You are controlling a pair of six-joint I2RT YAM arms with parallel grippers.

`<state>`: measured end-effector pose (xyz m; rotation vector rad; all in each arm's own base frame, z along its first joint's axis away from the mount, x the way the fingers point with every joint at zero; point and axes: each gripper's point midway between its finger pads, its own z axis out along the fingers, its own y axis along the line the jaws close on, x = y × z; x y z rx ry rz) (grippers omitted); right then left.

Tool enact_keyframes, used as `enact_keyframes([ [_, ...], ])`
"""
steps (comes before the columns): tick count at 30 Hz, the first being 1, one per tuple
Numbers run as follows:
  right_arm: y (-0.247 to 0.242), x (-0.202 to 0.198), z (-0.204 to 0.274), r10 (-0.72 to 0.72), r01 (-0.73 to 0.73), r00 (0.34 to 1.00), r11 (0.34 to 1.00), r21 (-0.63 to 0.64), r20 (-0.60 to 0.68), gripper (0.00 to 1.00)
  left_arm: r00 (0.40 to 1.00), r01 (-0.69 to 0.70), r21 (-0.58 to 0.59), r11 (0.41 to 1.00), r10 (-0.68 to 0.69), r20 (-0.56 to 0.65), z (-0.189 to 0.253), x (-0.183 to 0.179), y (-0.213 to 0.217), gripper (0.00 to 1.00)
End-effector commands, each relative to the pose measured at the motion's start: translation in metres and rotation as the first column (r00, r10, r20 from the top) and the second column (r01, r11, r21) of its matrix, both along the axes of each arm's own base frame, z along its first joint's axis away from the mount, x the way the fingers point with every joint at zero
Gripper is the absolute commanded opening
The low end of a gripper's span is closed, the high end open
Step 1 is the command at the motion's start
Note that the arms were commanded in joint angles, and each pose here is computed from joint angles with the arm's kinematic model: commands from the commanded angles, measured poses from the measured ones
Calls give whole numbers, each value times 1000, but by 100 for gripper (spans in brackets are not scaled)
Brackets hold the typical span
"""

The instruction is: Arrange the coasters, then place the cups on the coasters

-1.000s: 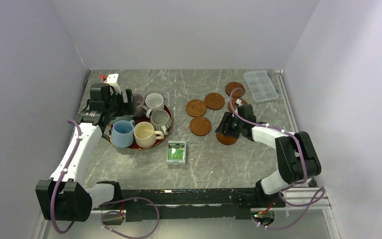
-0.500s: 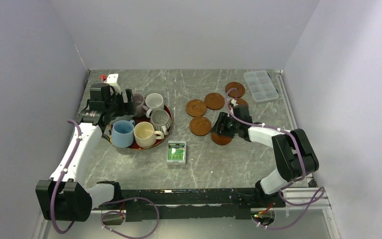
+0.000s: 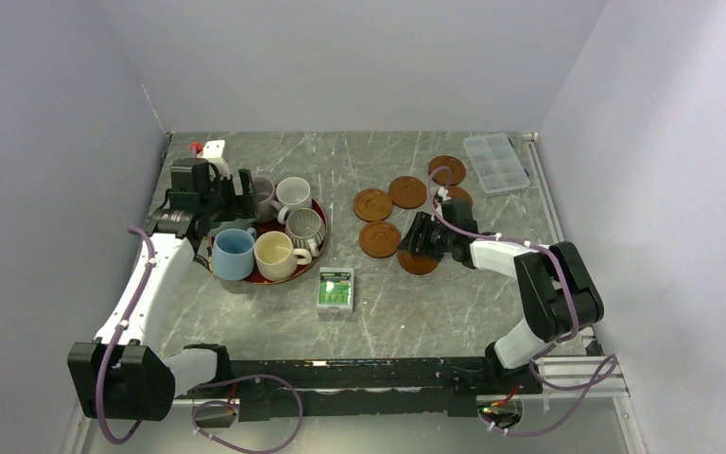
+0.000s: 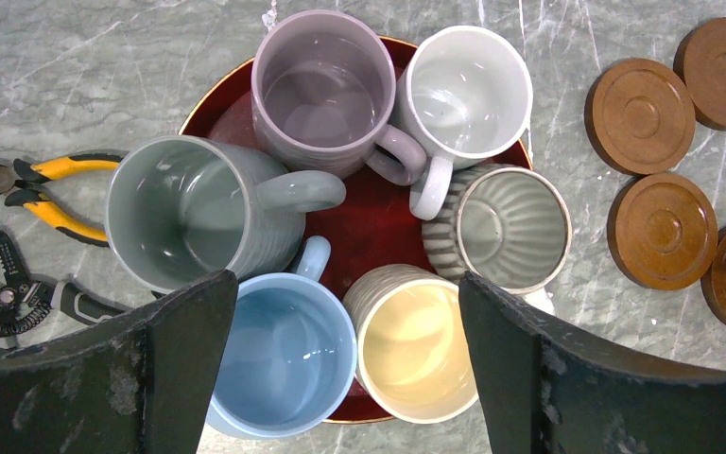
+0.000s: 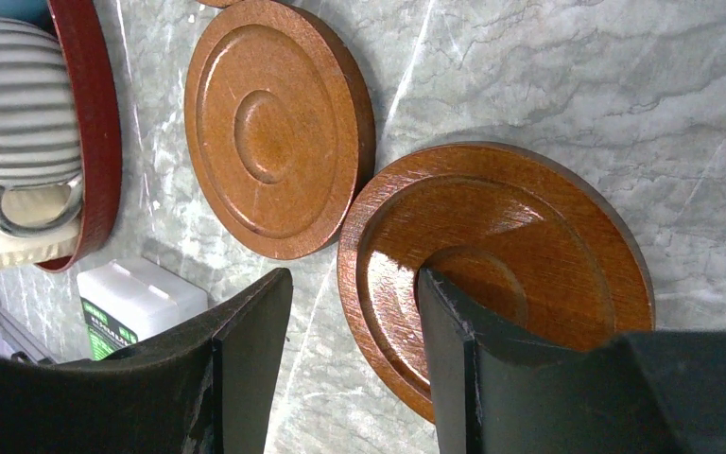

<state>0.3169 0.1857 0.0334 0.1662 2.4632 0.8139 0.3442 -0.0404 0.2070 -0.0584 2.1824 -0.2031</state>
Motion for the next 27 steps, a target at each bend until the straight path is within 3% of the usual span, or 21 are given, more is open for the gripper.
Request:
enact_keyframes([
  [1,4,-3,-1,11,-11,1000,1000,-3,-14,56,997,13,-9,1000,-12,77,24,6,-3,93],
  [8,-2,9,49,17,-13,991,999,-37,135,60,997,10,-7,1000,-10,77,25,6,-3,93],
  [17,-60,42,108,-114,205,946,935,-289,302,65,996,13,-10,1000,-12,83,26,5,-3,93],
  [27,-79,105,130,-155,273,916,917,-292,371,66,996,14,-11,1000,-13,88,27,5,-4,93],
])
